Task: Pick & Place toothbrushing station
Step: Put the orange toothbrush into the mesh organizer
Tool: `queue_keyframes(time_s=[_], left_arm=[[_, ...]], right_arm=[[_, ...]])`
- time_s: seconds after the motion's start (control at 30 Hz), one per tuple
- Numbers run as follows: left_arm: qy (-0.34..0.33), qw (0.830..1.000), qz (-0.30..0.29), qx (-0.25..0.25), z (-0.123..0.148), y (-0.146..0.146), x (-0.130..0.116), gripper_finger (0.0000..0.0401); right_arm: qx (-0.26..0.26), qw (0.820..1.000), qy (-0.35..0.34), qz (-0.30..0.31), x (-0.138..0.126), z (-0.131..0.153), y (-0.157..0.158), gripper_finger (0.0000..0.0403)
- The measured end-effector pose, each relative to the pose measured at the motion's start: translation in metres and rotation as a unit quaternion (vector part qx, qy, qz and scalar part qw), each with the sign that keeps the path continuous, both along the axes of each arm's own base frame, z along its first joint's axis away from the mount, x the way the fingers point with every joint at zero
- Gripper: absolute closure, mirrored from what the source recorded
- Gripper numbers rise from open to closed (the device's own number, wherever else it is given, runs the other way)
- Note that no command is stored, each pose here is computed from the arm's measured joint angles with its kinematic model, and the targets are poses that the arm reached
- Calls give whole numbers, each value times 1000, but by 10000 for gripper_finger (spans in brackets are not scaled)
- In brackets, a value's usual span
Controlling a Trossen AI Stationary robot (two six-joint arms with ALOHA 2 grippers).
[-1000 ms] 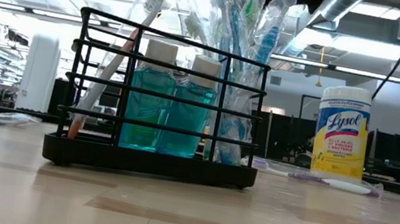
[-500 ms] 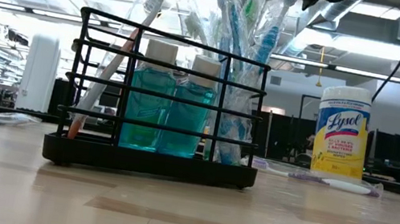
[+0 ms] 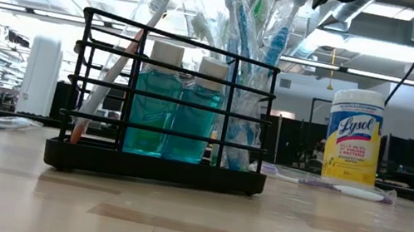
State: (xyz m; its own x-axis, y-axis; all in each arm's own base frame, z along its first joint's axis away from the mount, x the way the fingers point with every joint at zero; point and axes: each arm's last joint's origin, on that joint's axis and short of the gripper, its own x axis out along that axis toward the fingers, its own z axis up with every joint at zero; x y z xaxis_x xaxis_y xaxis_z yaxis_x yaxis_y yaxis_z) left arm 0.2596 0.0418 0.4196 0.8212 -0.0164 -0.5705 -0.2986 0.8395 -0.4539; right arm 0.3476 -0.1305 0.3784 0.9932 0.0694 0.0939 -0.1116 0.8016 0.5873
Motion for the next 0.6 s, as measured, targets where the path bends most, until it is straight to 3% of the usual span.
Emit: queue_keyframes(time_s=[0.17,0.27,0.4,0.6], left_arm=[[1,1000,12,16,2,4,-4,401],[1,999,27,21,5,9,-12,401],[8,999,40,24,4,15,-16,401],[7,999,38,29,5,16,-18,401]], right_arm=[[0,1000,0,2,0,0,0,340],[-5,1000,-5,19,-1,2,1,356],[-6,999,-4,44,-1,1,3,329],[-5,999,-7,30,-1,2,1,244]])
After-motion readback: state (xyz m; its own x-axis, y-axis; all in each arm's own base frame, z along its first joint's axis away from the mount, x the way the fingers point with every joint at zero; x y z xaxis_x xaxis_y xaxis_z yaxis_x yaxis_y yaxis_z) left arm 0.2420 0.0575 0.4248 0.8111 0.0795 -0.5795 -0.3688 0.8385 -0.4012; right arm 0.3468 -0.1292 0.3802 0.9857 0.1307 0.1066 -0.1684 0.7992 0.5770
